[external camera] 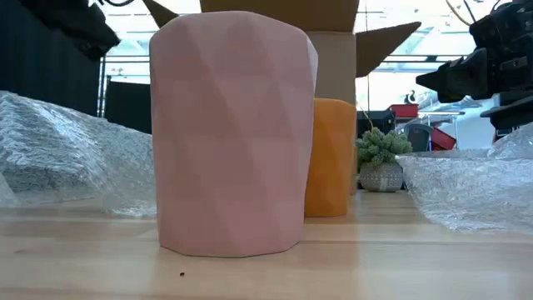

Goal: Wrap mug
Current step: Wrap the pink mug with transparent bubble wrap

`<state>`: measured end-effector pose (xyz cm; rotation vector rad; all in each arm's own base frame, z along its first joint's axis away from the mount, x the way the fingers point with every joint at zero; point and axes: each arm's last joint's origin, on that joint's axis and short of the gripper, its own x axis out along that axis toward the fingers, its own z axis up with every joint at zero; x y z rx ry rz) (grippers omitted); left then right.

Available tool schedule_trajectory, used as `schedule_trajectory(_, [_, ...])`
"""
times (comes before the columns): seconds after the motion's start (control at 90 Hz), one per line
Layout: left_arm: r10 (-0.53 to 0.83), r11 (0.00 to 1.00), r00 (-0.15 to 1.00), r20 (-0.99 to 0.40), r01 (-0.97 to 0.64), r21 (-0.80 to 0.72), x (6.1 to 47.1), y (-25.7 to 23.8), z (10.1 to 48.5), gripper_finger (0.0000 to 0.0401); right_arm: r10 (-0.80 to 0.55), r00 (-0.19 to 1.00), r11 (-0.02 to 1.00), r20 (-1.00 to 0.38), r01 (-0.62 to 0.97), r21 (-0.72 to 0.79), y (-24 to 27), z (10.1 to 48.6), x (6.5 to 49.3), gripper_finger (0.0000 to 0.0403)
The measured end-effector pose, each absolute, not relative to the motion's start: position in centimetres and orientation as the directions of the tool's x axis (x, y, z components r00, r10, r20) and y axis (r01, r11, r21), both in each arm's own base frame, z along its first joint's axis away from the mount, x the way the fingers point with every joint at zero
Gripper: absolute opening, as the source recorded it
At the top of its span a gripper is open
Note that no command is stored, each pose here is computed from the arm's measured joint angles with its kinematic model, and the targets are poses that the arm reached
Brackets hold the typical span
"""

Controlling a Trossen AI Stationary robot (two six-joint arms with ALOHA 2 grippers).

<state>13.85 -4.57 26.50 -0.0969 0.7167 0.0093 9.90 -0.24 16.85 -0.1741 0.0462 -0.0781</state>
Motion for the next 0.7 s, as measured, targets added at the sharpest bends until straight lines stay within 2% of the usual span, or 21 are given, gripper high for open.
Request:
schedule_trajectory(0.156, [0.045, 0.997, 0.599, -0.799, -0.072, 0.002, 14.4, -5.3, 25.9, 0.0, -0.081, 0.996, 0.982, -0.039, 0.073, -0.175, -0.2, 16.8, 9.9, 0.0])
schedule_trajectory(0.389, [0.097, 0.965, 0.449, -0.888, -0.262, -0.027, 13.8, -5.0, 24.6, 0.0011, -0.082, 0.996, 0.982, -0.04, 0.074, -0.174, -0.2, 16.8, 9.9, 0.0])
schedule_trajectory(0.511, [0.105, 0.942, 0.436, -0.894, -0.332, -0.052, 13.6, -4.8, 24.6, 0.0051, -0.082, 0.996, 0.982, -0.039, 0.073, -0.175, -0.2, 16.8, 9.9, 0.0])
schedule_trajectory(0.7, [0.044, 0.923, 0.434, -0.9, -0.362, -0.129, 13.6, -5.0, 24.6, 0.0148, -0.082, 0.996, 0.982, -0.039, 0.073, -0.175, -0.2, 16.8, 9.9, 0.0])
